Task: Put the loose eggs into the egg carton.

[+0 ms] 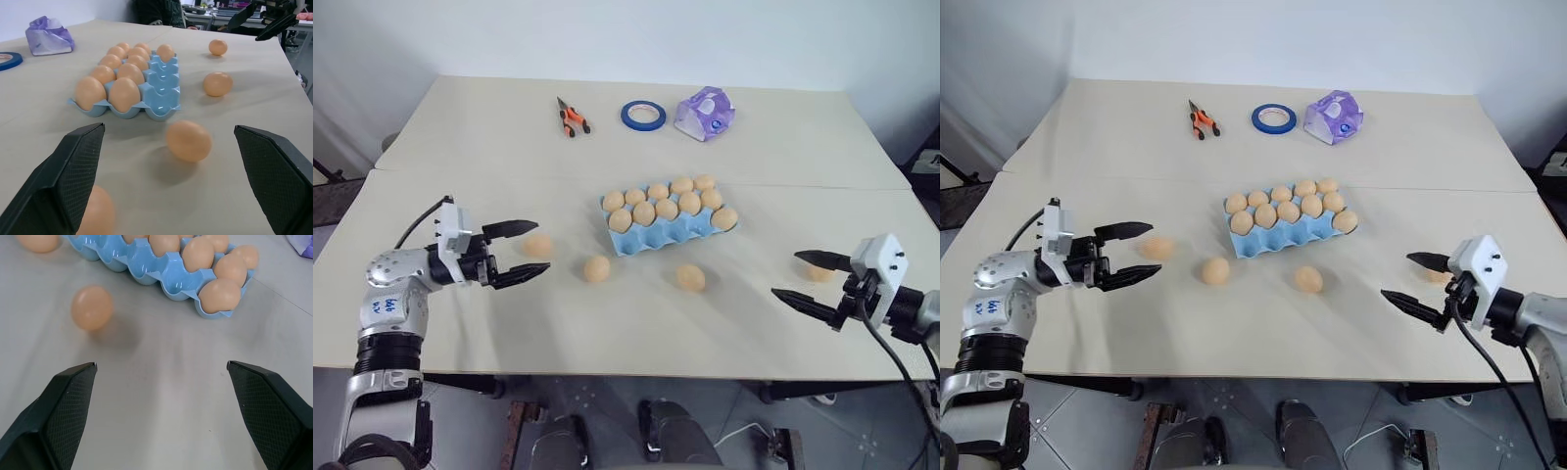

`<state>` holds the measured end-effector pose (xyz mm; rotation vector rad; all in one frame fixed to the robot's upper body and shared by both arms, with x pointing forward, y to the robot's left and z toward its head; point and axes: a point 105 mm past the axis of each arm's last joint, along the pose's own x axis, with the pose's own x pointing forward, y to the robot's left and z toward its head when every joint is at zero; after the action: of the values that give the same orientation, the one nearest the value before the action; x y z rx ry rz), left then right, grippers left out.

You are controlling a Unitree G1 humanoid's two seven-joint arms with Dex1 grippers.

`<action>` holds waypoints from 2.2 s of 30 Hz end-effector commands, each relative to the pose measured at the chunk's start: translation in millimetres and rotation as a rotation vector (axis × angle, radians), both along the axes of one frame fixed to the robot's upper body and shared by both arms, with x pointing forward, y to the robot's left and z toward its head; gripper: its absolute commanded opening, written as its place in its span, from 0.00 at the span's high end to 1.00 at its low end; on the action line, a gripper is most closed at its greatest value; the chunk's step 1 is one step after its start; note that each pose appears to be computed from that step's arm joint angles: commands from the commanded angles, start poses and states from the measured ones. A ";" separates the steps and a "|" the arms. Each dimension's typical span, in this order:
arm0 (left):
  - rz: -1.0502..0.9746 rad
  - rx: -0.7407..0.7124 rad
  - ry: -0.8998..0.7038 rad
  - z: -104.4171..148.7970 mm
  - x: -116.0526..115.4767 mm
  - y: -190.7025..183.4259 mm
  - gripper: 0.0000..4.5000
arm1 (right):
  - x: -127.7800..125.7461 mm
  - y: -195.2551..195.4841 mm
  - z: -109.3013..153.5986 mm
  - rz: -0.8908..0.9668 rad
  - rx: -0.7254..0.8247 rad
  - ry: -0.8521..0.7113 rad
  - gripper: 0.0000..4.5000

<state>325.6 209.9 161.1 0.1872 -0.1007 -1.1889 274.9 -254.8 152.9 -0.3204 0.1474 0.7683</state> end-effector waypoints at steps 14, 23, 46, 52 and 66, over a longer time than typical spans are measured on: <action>-0.084 -0.013 -0.054 17.5 7.1 -28.0 0.00 | 14.9 -41.9 43.3 -0.464 0.044 -0.250 0.01; -0.191 -0.048 -0.039 14.7 10.5 -54.2 0.00 | -16.7 -62.2 14.3 -0.951 0.164 -0.248 0.01; -0.197 -0.036 -0.023 16.0 -7.5 -46.6 0.00 | 58.7 -74.7 -33.0 -1.064 0.192 -0.244 0.01; -0.129 -0.017 0.014 6.5 -24.0 -31.2 0.00 | 74.0 -66.9 -44.1 -1.018 0.188 -0.211 0.01; 0.066 -0.020 0.034 -0.3 -28.7 6.8 0.00 | 78.1 -56.1 -52.0 -1.007 0.205 -0.173 0.01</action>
<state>300.8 213.4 148.9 0.1248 -0.0315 -1.1321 358.0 -310.1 94.3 -0.0805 0.0645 -0.2361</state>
